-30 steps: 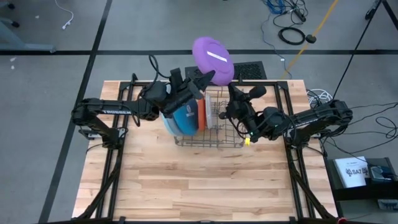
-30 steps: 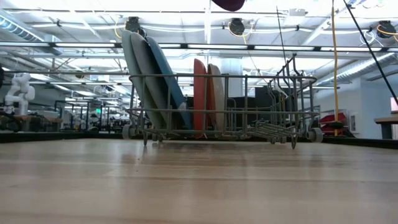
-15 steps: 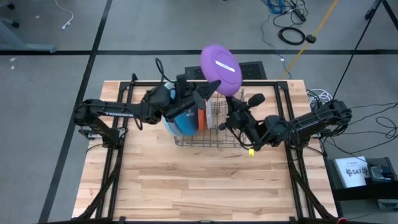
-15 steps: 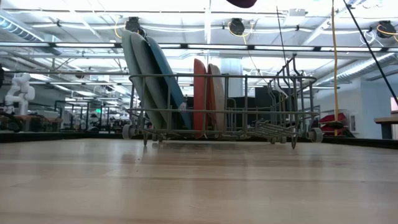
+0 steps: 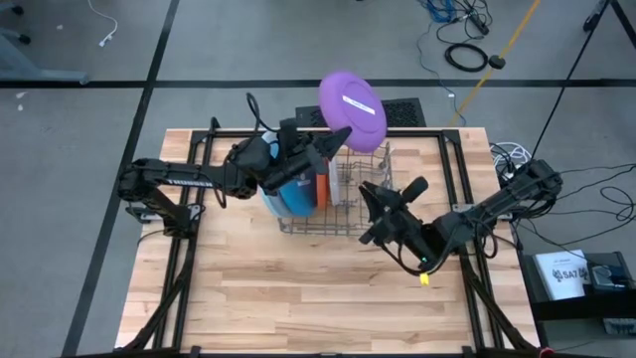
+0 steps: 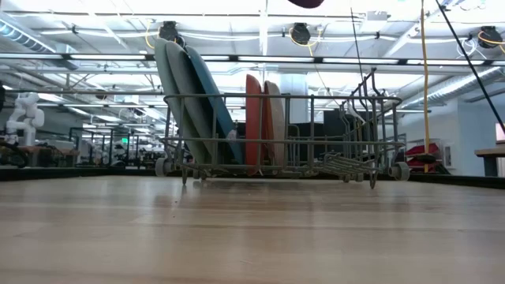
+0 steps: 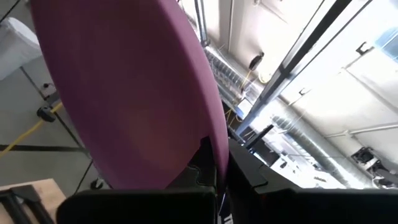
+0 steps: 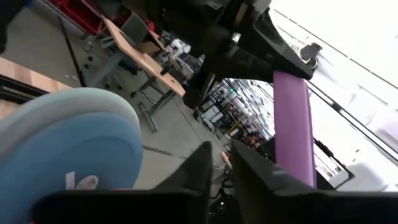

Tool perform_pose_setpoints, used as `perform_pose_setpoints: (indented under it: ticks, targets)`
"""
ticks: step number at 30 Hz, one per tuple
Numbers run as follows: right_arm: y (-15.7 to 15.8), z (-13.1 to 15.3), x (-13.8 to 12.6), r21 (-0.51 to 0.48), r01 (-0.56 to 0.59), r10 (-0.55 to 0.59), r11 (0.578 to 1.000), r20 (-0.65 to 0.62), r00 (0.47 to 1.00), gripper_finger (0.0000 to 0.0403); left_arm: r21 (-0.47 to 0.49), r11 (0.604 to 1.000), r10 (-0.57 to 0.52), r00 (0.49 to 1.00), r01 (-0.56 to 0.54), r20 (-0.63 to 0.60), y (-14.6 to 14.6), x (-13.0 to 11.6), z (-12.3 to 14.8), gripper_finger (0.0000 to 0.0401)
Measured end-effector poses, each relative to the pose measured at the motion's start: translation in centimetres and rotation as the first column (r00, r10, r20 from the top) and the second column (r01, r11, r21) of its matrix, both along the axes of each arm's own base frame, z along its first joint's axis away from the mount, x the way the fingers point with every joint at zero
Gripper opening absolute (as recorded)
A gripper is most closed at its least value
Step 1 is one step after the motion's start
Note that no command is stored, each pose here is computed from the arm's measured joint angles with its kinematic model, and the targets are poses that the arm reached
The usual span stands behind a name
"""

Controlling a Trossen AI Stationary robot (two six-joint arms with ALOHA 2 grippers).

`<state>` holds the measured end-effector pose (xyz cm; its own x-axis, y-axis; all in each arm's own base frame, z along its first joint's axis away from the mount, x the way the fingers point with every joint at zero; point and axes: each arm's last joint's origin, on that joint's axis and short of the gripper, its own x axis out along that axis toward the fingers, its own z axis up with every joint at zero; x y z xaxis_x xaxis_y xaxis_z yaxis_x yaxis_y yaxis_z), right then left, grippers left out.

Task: Sort dishes
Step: Put the violet plate into the dish rack

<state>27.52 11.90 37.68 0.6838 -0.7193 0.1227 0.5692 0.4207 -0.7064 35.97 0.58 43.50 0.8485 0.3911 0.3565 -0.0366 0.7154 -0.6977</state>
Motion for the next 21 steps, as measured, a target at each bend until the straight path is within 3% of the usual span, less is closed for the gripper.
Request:
perform_pose_setpoints:
  ticks: [7, 10, 17, 21]
  targets:
    - [-0.6, 0.1, 0.1, -0.008, 0.030, -0.030, 1.000, -0.013, 0.999, 0.0178, 0.003, 0.999, -0.033, 0.998, 0.033, 0.056, -0.6, -0.2, 0.5, 0.0008]
    - [-1.1, 1.2, -0.4, -0.007, 0.035, -0.035, 0.999, 0.004, 0.999, 0.0212, 0.007, 0.999, -0.040, 0.998, 0.039, 0.051, -0.9, -0.2, 0.5, 0.0008]
    - [-1.7, 4.2, -0.6, -0.008, 0.047, -0.047, 0.999, 0.041, 0.998, 0.0207, 0.006, 0.999, -0.049, 0.998, 0.049, 0.045, -1.3, -0.2, 0.5, 0.0008]
    - [-2.9, 4.6, 0.0, -0.027, 0.099, -0.099, 0.995, -0.011, 0.995, 0.0198, 0.017, 0.998, -0.067, 0.997, 0.067, 0.044, -1.6, -0.2, 0.5, 0.0008]
